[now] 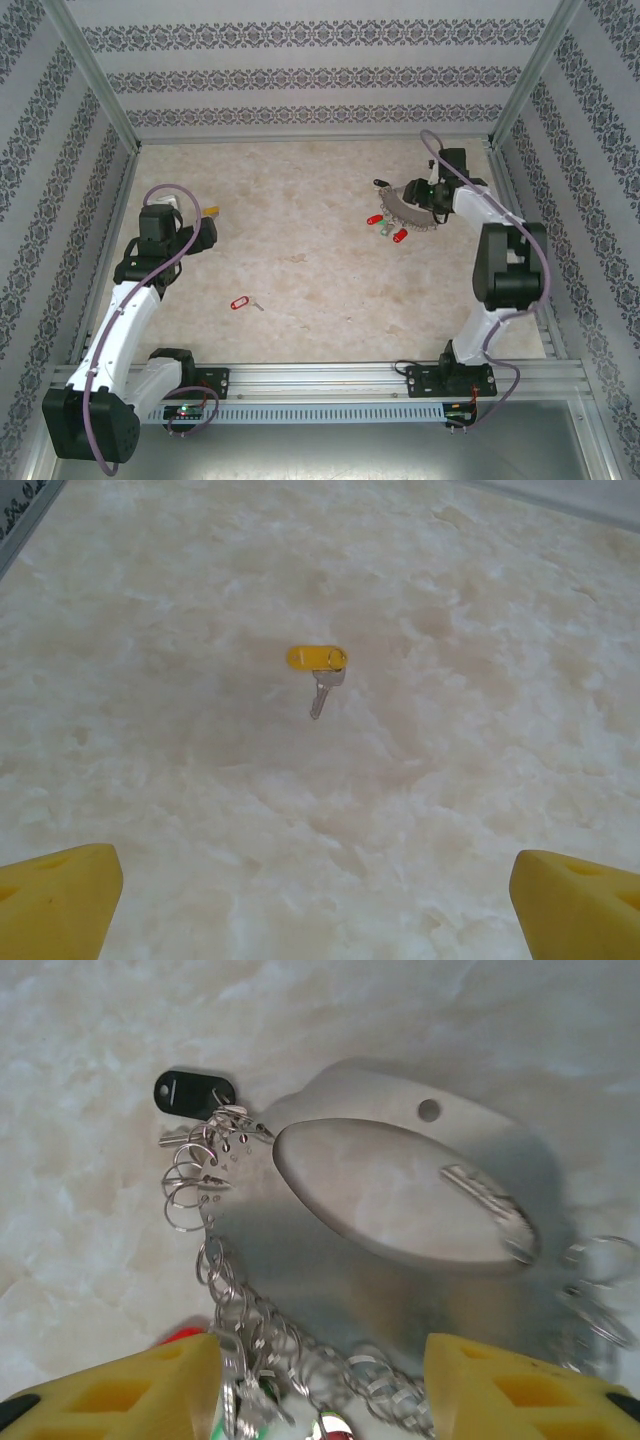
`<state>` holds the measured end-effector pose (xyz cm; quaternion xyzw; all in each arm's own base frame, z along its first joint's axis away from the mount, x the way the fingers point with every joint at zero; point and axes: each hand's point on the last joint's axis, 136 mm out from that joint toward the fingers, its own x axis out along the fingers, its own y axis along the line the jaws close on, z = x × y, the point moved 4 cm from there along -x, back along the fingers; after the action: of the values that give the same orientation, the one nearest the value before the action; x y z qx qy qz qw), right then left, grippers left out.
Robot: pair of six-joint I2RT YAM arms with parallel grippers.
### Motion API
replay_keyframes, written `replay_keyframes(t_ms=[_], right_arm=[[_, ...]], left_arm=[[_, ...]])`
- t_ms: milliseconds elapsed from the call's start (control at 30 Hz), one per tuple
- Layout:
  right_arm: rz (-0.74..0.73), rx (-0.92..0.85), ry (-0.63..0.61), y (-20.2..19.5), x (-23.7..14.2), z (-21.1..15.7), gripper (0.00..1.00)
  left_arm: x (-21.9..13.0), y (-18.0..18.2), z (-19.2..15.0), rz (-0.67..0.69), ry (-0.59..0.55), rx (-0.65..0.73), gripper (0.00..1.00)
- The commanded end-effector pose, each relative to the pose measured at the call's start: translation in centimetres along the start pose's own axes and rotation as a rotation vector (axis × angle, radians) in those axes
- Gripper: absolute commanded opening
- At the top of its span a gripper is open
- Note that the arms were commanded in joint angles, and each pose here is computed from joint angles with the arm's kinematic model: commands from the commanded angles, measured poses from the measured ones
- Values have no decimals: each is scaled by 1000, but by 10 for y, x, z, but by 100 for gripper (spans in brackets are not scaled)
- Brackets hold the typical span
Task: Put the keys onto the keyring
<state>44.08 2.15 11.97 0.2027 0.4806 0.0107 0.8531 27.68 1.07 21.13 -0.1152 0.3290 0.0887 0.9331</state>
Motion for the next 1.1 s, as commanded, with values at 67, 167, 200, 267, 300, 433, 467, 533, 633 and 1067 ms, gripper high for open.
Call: replay_keyframes(t_ms=[67, 167, 200, 267, 300, 433, 467, 533, 633, 1067], right_arm=[[67, 53, 79, 28, 16, 4, 57], [72, 62, 142, 34, 27, 0, 57], [76, 71, 159, 37, 29, -4, 57], [59, 80, 170, 39, 33, -7, 56], [45, 85, 172, 39, 36, -8, 56], [-39, 123, 162, 41, 43, -10, 55], [-37, 130, 154, 45, 43, -9, 54], [-33, 99, 135, 55, 42, -7, 54], [-60, 21, 112, 63, 42, -4, 53], [-233, -171, 160, 32, 55, 7, 55]], left_arm=[[-2, 12, -4, 90, 14, -22, 100], [1, 15, -4, 118, 13, -21, 100], [2, 16, -5, 122, 19, -17, 100], [4, 17, -8, 129, 35, -19, 100], [5, 17, -9, 127, 38, -25, 100], [10, 10, -9, 84, 48, -33, 100], [11, 9, -11, 76, 59, -38, 100], [13, 8, -13, 71, 79, -42, 100], [15, 7, -13, 66, 88, -43, 100], [14, 5, -15, 53, 99, -38, 100]])
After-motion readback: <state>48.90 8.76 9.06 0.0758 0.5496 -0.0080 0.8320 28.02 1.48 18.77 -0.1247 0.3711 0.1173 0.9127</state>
